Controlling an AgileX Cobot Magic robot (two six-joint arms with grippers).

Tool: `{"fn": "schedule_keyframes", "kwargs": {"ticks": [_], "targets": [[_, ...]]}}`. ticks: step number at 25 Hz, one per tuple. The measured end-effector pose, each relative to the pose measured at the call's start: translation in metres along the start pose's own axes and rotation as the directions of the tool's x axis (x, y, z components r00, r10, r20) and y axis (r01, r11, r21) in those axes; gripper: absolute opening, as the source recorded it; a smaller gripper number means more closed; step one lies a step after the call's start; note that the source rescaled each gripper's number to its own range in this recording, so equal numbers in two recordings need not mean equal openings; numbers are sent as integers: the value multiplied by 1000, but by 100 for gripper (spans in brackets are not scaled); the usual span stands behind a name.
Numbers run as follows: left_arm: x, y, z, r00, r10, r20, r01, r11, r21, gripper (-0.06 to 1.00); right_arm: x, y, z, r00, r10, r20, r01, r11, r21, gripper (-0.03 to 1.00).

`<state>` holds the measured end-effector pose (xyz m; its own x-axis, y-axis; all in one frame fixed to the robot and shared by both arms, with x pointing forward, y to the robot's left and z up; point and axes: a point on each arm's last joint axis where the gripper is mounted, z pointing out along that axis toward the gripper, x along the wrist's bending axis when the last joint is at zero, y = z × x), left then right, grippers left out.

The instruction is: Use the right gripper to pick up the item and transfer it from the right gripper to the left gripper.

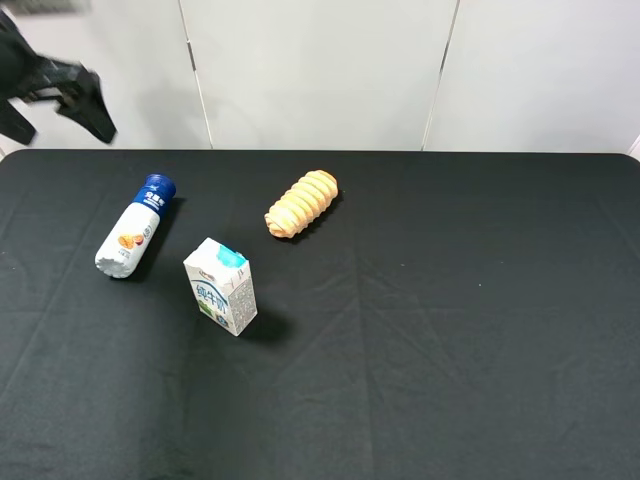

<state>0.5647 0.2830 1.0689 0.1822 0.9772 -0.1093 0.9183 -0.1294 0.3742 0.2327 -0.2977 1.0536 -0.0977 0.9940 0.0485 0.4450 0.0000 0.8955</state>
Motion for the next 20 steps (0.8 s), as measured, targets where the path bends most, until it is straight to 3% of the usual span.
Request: {"fn": "schedule_keyframes", "kwargs": {"ticks": [9,20], "targets": [[-24,-43,-104,999,39,-8,-40,990,-134,100,0,0,0,1000,0,0,0,1000,-1,100],[-46,-115,-191,994,83,-64,-100,933,-345,100,0,0,0,1000,0,0,0,1000,-1,100]]}}
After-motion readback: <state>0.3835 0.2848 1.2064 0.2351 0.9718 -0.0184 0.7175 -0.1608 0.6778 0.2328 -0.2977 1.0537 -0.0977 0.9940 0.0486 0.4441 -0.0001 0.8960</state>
